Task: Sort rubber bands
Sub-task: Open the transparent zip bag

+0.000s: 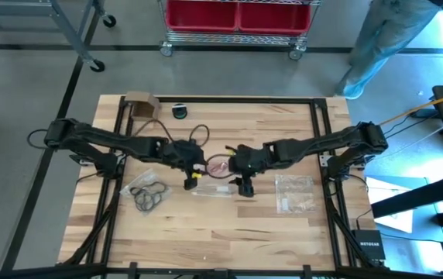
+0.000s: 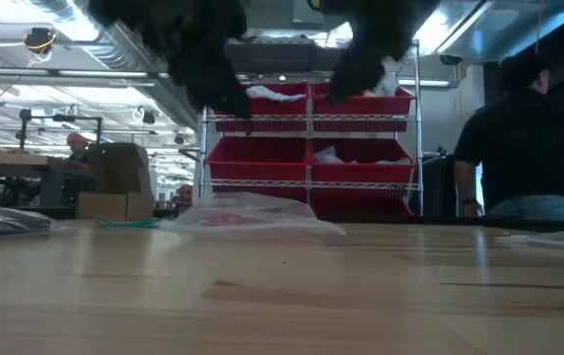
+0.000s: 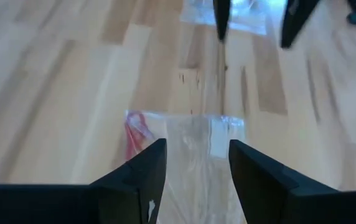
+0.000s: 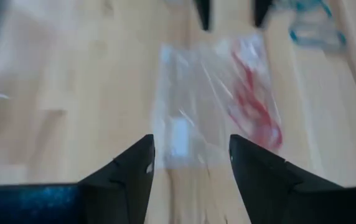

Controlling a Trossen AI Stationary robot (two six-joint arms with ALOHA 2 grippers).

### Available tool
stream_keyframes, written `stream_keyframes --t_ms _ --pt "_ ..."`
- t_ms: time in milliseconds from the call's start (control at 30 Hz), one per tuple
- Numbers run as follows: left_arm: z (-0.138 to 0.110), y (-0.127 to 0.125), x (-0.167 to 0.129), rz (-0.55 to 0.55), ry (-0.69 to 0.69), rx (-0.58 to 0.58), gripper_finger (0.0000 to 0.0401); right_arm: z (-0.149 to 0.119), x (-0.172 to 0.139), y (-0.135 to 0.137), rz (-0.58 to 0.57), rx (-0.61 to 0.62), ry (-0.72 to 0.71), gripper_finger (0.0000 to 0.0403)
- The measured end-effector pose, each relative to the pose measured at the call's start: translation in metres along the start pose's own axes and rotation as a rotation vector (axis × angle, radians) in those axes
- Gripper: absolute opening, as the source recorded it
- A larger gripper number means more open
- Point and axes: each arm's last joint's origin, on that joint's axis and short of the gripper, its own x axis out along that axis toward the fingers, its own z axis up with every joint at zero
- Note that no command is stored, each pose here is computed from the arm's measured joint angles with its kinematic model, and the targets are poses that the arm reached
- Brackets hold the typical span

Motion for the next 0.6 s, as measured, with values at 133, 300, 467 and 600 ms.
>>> stream_keyframes --t_ms 133,300,467,600 --pt "-0.024 -0.004 0.035 0.010 0.116 0.013 0.0153 -0.022 0.013 0.007 -0.108 0.050 0.049 0.0200" --pt "-0.051 -0.009 0.072 0.019 0.249 0.045 0.0140 -0.041 0.019 0.020 -0.211 0.114 0.060 0.0200" --pt "-0.071 -0.009 0.074 0.052 0.427 0.029 0.0132 -0.057 0.020 0.039 -0.237 0.172 0.101 0.0200" --pt "-0.083 -0.016 0.052 0.091 0.604 0.000 0.0129 -0.073 0.016 0.056 -0.257 0.208 0.183 0.0200"
